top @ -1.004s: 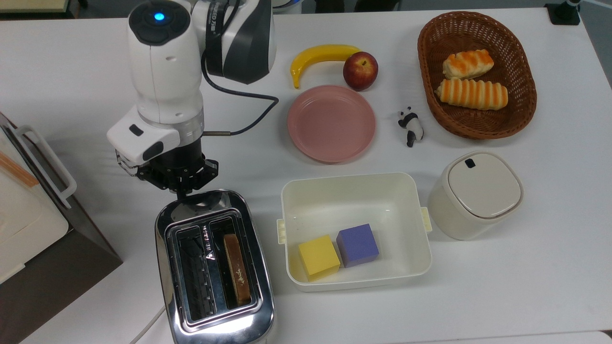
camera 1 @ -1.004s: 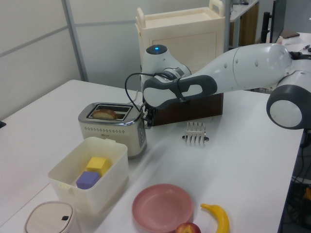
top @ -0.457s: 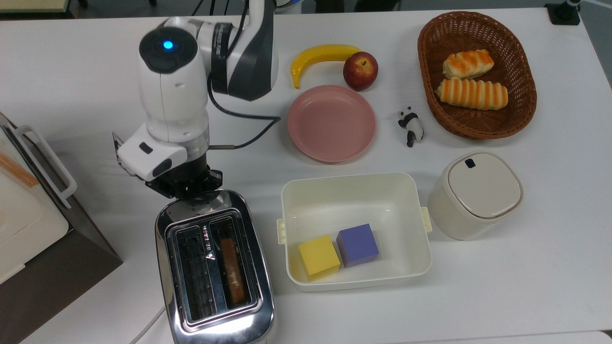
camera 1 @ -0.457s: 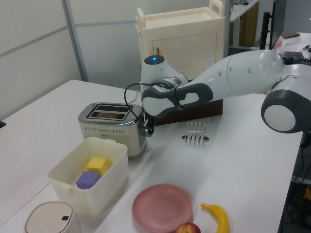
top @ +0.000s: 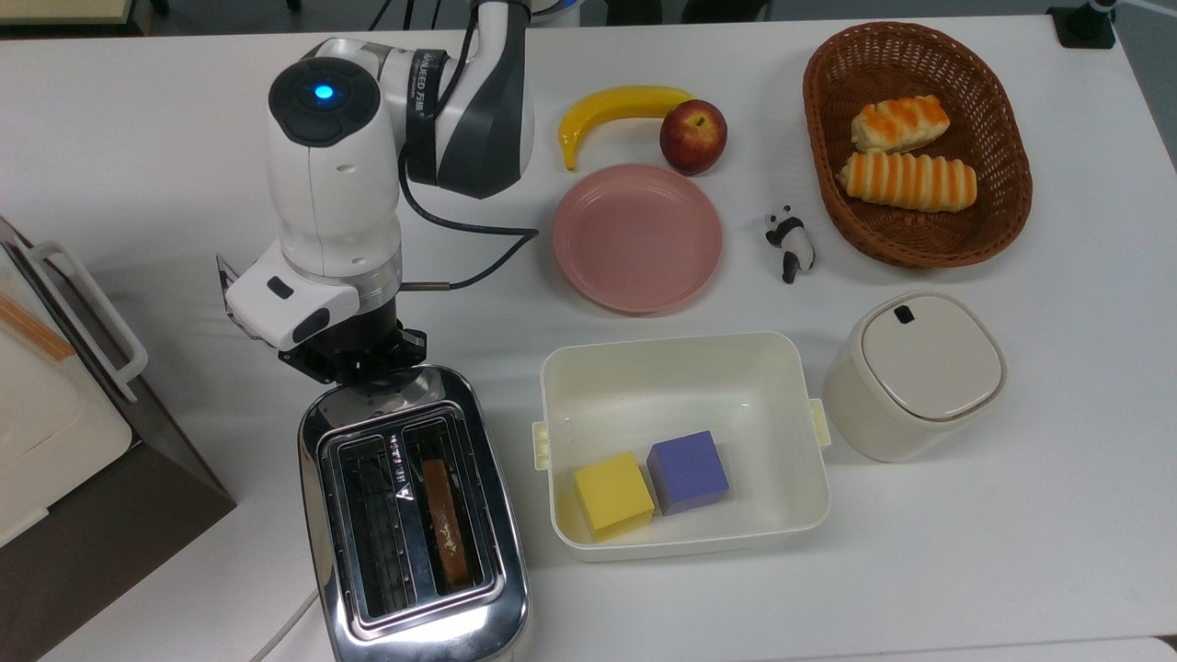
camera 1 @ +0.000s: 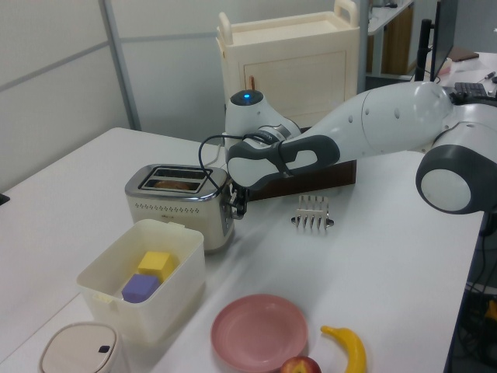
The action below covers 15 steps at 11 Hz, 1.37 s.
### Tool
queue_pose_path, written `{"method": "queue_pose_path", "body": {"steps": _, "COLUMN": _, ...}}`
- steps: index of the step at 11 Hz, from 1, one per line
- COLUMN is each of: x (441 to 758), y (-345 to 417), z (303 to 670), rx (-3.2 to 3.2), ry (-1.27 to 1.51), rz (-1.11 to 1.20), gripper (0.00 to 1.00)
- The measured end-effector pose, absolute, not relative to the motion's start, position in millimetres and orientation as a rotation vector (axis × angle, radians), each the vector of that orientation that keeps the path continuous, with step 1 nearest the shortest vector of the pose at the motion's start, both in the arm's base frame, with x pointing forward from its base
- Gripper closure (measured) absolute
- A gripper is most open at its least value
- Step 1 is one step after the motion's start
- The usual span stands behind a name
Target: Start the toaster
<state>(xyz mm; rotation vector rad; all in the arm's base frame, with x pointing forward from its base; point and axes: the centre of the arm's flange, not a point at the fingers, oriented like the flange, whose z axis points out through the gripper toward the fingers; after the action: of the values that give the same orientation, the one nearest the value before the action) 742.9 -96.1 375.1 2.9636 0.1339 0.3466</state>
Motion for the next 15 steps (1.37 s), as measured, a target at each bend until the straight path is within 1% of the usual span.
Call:
{"method": "queue_pose_path", "body": {"steps": 2, "x": 743.3, "y": -95.4, "z": 384.4, "rx": 2.96, "ry": 0.134, "rz": 0.367, "gripper": 0.99}}
{"method": "queue_pose_path", "body": {"steps": 3, "x": 742.0, "y": -94.3, "z": 394.8, "rx": 2.963, "ry": 0.133, "rz": 0.368, "gripper": 0.99}}
{"method": "queue_pose_path", "body": {"steps": 5, "x": 732.1, "y": -83.9, "z": 431.4, "rx": 2.986, "ry": 0.14, "rz": 0.317, "gripper": 0.99}}
{"method": "queue_pose_path", "body": {"steps": 7, "x": 713.8, "y": -65.5, "z": 471.8, "rx": 3.017, "ry": 0.143, "rz": 0.242, "gripper": 0.99}}
{"method": "queue_pose_path", "body": {"steps": 10, "x": 687.7, "y": -56.0, "z": 515.5, "rx": 3.048, "ry": 0.109, "rz": 0.157, "gripper": 0.99}}
{"method": "queue_pose_path", "body": {"steps": 13, "x": 659.8, "y": -30.5, "z": 547.4, "rx": 3.078, "ry": 0.034, "rz": 0.036, "gripper": 0.98}}
{"method": "queue_pose_path", "body": {"steps": 15, "x": 642.3, "y": -16.6, "z": 566.1, "rx": 3.088, "ry": -0.007, "rz": -0.025, "gripper": 0.95}}
